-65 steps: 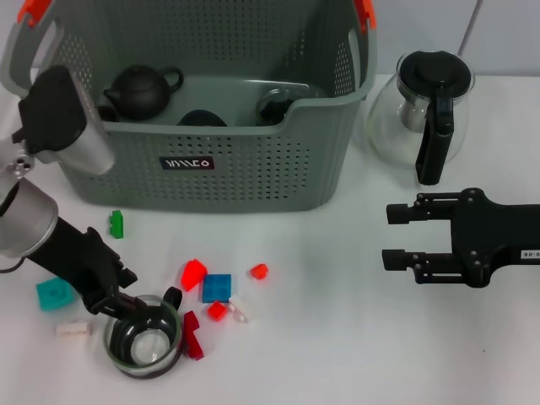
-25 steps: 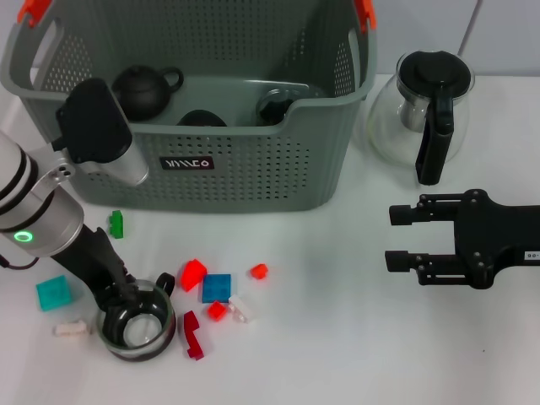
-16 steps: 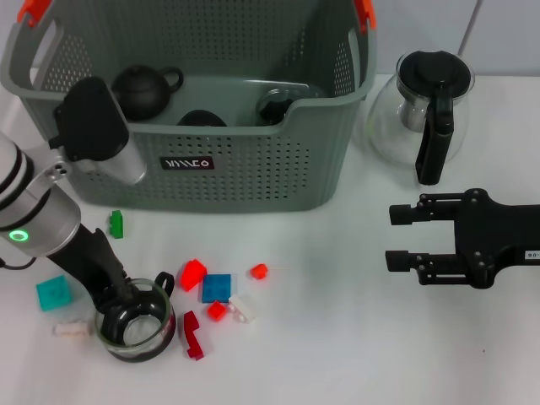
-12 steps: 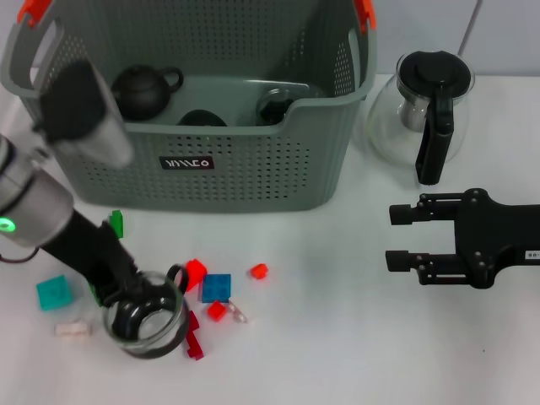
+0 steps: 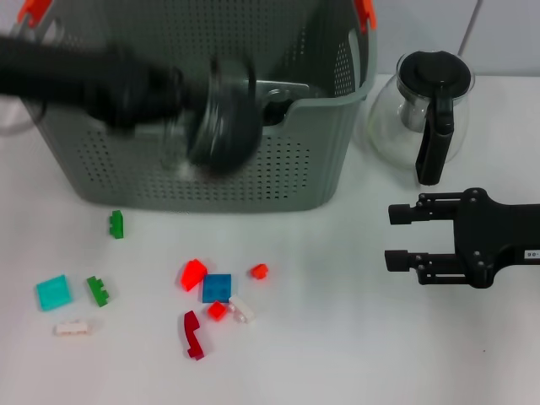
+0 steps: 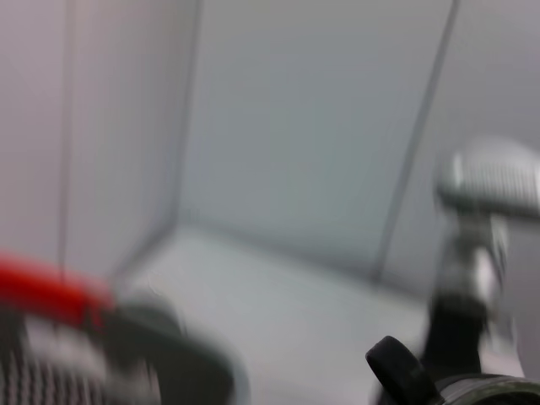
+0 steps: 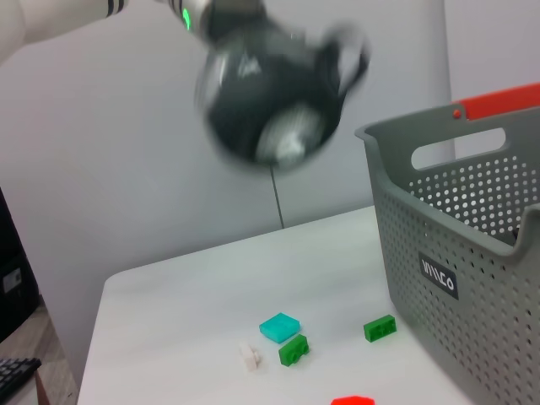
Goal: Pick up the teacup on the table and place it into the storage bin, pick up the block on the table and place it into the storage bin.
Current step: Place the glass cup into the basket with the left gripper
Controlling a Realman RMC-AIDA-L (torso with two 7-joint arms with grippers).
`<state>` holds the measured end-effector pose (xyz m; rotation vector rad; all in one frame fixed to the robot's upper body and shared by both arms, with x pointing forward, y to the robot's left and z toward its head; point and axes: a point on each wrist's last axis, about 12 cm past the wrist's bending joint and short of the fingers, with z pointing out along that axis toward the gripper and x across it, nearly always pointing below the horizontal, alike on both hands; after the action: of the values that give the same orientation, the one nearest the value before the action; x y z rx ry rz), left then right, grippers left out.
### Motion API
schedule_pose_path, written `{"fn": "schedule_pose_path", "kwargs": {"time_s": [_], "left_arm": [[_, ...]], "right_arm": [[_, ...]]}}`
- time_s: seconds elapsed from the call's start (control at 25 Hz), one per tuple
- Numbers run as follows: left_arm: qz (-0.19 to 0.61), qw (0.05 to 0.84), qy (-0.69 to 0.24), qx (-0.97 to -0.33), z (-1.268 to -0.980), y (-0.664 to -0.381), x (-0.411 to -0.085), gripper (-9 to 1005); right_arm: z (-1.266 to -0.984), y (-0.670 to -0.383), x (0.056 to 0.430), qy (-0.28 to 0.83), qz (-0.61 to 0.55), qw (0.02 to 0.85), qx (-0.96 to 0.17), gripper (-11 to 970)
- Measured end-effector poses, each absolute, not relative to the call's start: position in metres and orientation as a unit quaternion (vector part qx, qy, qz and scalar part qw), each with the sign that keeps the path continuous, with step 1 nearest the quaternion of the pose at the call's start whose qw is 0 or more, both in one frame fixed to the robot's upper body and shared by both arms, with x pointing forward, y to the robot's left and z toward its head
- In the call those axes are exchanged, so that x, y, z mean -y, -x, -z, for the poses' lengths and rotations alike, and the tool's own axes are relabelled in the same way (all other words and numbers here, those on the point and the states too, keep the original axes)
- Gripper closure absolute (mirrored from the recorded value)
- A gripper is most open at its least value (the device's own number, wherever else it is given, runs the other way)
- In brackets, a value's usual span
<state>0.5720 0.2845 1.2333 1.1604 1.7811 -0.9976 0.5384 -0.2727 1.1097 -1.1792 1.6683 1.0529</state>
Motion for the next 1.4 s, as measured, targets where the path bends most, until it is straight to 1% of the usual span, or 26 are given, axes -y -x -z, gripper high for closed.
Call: {"fn": "schedule_pose_path", "kwargs": {"time_s": [0.12,0.24,0.36,0.48,0.56,0.68,0.8,0.92,1.08,1.2,1.4], "left_arm": [[0.4,0.461,-0.401,-0.684,-1.257,-0.584,-0.285,960],[0.361,0.509,-0.356,-0.696,-1.281,-0.601,-0.277,960],[0.302,0.512,-0.347,-0.725,-1.295,-0.624,-0.258,960],[0.222,0.487,-0.36,-0.764,-1.298,-0.65,-0.234,960],[0.161,0.458,-0.376,-0.79,-1.293,-0.666,-0.216,960],[0.059,0.399,-0.401,-0.823,-1.278,-0.69,-0.191,960],[-0.019,0.352,-0.421,-0.836,-1.263,-0.704,-0.17,960],[-0.074,0.327,-0.439,-0.834,-1.25,-0.708,-0.156,960],[-0.137,0.286,-0.478,-0.819,-1.228,-0.705,-0.141,959],[-0.168,0.262,-0.503,-0.806,-1.214,-0.699,-0.134,959],[-0.183,0.243,-0.526,-0.794,-1.203,-0.694,-0.128,959]], "right_arm": [[-1.11,-0.538,0.273,0.468,-0.418,0.409,-0.662,272],[-1.11,-0.538,0.273,0.468,-0.419,0.409,-0.662,271],[-1.109,-0.537,0.273,0.468,-0.42,0.408,-0.662,271],[-1.109,-0.536,0.274,0.467,-0.422,0.408,-0.661,271],[-1.109,-0.536,0.274,0.466,-0.422,0.409,-0.661,271],[-1.109,-0.535,0.274,0.465,-0.423,0.409,-0.661,271],[-1.109,-0.535,0.275,0.464,-0.423,0.409,-0.662,271],[-1.108,-0.535,0.275,0.464,-0.423,0.409,-0.662,272],[-1.108,-0.535,0.275,0.463,-0.421,0.41,-0.664,272],[-1.108,-0.535,0.275,0.463,-0.422,0.409,-0.663,272],[-1.108,-0.534,0.275,0.464,-0.422,0.408,-0.664,272]]}}
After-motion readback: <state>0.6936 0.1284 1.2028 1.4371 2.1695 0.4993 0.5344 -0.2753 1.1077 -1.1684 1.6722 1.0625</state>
